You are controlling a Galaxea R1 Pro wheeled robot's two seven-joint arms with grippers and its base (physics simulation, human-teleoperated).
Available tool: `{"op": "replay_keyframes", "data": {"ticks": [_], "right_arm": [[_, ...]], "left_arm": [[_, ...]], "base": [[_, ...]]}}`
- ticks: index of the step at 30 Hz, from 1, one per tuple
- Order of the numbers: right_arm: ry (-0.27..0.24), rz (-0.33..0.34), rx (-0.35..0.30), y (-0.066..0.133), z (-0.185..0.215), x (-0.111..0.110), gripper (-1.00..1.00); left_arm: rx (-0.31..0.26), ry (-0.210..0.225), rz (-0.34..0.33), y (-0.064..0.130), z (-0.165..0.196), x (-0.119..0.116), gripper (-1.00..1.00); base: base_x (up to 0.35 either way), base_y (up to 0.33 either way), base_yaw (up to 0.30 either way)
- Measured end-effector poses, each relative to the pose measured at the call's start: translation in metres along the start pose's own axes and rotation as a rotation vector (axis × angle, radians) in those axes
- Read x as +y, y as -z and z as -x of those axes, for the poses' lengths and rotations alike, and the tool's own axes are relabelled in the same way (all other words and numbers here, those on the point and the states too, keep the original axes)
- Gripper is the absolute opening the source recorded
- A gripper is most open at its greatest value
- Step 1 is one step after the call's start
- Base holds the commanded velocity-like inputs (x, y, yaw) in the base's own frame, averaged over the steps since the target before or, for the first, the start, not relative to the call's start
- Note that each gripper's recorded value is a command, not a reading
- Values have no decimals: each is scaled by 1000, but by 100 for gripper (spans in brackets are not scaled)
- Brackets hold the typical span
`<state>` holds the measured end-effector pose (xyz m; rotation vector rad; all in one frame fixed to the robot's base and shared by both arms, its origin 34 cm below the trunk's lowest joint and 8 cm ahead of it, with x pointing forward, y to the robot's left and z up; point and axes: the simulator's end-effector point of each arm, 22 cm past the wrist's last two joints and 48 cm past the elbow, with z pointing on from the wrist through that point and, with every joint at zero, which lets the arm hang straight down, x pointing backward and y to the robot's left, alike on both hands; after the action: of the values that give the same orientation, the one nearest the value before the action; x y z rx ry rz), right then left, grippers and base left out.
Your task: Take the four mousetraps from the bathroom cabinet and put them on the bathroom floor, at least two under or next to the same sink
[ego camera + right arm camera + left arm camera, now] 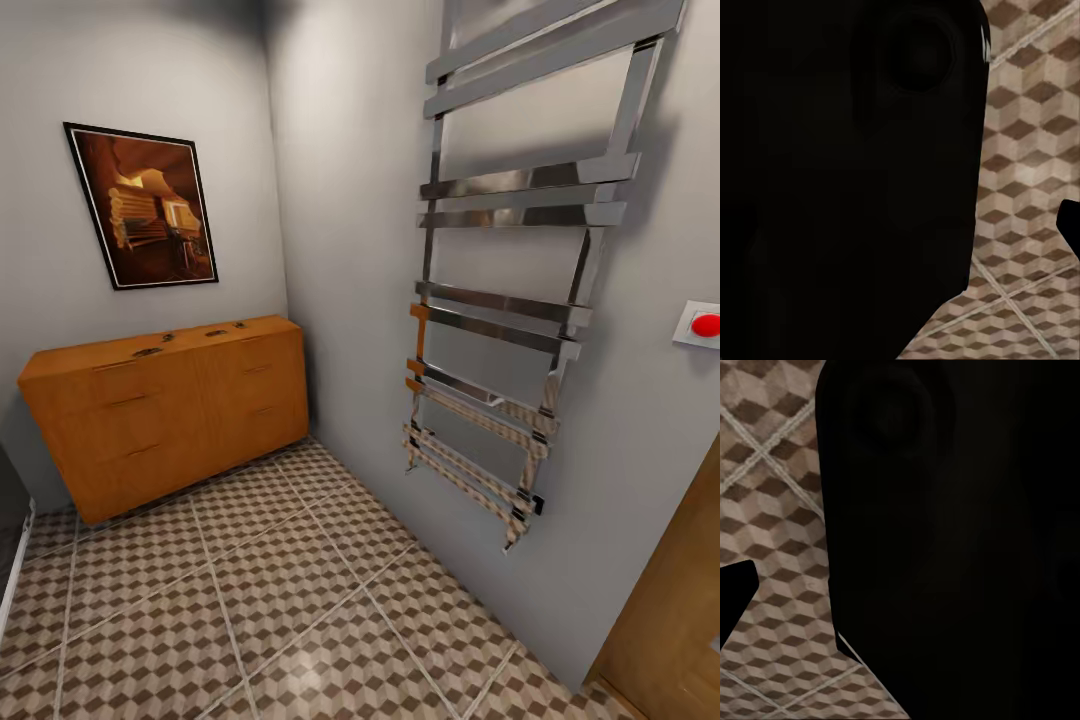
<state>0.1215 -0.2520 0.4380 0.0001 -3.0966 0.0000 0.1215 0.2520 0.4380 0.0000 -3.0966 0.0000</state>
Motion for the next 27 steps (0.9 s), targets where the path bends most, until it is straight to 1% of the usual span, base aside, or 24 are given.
{"op": "replay_keyframes", "data": {"ticks": [1,5,9,18,27], "right_arm": [[7,5,-17,0,8,4,100],[7,27,-58,1,24,21,100],[7,30,-50,1,22,24,100],[9,33,-101,2,35,27,100],[9,32,-152,3,46,26,100]], "left_arm": [[-5,6,-4,0,-1,-3,100],[-16,7,-4,0,2,-3,100],[-11,8,-6,0,1,-4,100],[-21,8,-8,0,4,-4,100],[-72,8,-7,1,28,-3,100]], "base": [[0,0,0],[0,0,0],[0,0,0],[0,0,0],[0,0,0]]}}
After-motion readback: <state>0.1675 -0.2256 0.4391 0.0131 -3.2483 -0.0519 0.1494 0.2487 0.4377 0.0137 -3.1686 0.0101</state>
